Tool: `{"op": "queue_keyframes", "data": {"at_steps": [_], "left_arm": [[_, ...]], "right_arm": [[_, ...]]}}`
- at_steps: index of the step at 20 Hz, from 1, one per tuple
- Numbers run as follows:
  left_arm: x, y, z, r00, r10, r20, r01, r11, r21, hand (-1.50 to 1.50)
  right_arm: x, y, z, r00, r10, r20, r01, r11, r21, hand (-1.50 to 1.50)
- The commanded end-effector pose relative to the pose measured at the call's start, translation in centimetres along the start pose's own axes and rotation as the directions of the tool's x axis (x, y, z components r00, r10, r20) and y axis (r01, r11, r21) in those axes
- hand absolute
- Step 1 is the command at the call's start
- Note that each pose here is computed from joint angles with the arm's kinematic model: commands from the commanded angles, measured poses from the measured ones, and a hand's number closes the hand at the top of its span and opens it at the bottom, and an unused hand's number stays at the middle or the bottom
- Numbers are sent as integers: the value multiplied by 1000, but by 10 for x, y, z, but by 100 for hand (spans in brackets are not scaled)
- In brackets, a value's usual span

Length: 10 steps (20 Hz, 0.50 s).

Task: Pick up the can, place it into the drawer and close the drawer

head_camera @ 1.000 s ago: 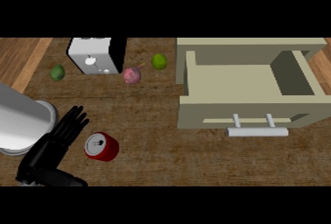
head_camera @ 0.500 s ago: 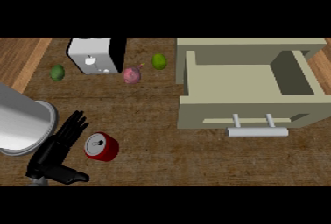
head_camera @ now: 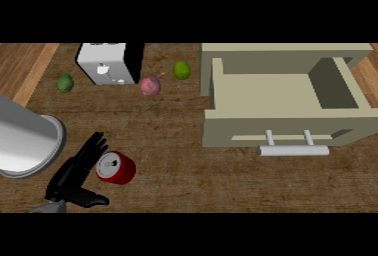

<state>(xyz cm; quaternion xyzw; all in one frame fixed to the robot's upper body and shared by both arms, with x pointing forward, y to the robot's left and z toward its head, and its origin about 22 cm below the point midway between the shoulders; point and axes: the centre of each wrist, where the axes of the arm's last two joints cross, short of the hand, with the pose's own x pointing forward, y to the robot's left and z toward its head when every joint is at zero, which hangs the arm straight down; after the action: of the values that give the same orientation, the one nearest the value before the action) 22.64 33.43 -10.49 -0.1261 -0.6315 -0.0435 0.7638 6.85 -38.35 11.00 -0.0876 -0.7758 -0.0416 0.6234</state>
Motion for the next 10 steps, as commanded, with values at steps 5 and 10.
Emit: {"op": "queue_keyframes", "data": {"at_steps": [5,10], "left_arm": [[-32,-19,-16,1000,20,-10,-20,1000,-21,-150],[-15,-18,-30,997,75,-36,-77,996,-46,-150]], "right_arm": [[5,7,3,1000,-7,-12,7,1000,11,-150],[12,5,10,1000,-9,-6,9,1000,8,-150]]}}
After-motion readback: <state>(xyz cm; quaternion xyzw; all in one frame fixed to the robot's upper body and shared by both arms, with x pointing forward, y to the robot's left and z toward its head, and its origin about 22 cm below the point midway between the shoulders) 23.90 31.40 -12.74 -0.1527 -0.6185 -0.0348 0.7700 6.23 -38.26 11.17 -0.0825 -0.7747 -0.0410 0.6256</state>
